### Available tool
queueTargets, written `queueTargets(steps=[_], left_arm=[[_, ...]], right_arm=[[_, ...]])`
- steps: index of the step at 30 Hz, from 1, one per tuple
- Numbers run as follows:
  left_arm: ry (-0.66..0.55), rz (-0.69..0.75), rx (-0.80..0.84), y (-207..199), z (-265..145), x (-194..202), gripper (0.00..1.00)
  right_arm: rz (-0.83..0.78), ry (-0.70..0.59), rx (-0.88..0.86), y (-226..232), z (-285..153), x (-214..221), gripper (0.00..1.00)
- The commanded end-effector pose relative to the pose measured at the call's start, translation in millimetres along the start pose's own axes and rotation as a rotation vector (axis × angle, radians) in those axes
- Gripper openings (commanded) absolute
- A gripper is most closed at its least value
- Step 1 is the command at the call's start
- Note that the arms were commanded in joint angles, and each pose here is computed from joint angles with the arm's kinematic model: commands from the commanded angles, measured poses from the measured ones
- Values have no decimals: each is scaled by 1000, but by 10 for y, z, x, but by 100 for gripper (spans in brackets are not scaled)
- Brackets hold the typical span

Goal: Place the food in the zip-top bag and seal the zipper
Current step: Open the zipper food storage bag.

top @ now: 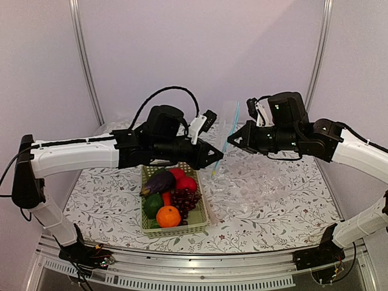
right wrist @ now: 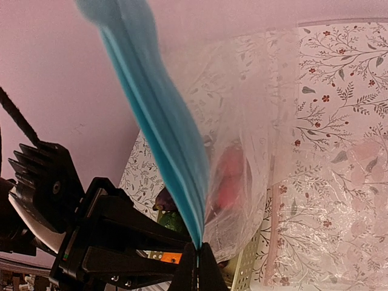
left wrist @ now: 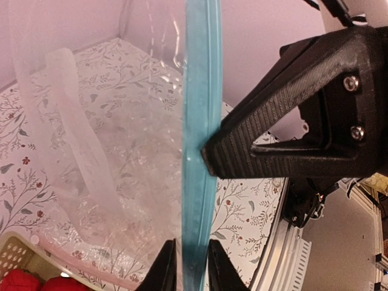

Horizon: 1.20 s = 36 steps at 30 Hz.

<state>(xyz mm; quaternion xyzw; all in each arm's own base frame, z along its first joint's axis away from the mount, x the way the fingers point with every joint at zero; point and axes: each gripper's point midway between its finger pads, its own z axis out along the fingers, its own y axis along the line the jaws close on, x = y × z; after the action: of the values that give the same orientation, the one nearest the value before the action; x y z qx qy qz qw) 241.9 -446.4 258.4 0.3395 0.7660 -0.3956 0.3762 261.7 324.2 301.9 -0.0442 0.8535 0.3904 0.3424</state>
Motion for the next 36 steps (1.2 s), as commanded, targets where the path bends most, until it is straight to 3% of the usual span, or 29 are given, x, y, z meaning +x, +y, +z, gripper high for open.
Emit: queueTargets(steps=[1, 3, 5, 15, 23, 36], left_arm=[[-9, 10, 18, -42, -12, -31, 23], [-19, 9, 30, -59, -25, -48, 32], [-25, 7, 35, -61, -40, -54, 32], [-39, -18, 33, -3, -97, -52, 20], [-59, -18, 67, -44, -153, -79, 30], [-82, -28, 77, -3, -178, -117, 25]], right_arm=[[-17, 6, -23, 85, 10, -8, 0], [-18, 8, -23, 81, 11, -2, 0], [-19, 7, -23, 82, 6, -3, 0], [-18, 5, -21, 74, -16, -2, 0], [-19, 8, -19, 64, -20, 9, 0], [-17, 8, -18, 58, -33, 10, 0]])
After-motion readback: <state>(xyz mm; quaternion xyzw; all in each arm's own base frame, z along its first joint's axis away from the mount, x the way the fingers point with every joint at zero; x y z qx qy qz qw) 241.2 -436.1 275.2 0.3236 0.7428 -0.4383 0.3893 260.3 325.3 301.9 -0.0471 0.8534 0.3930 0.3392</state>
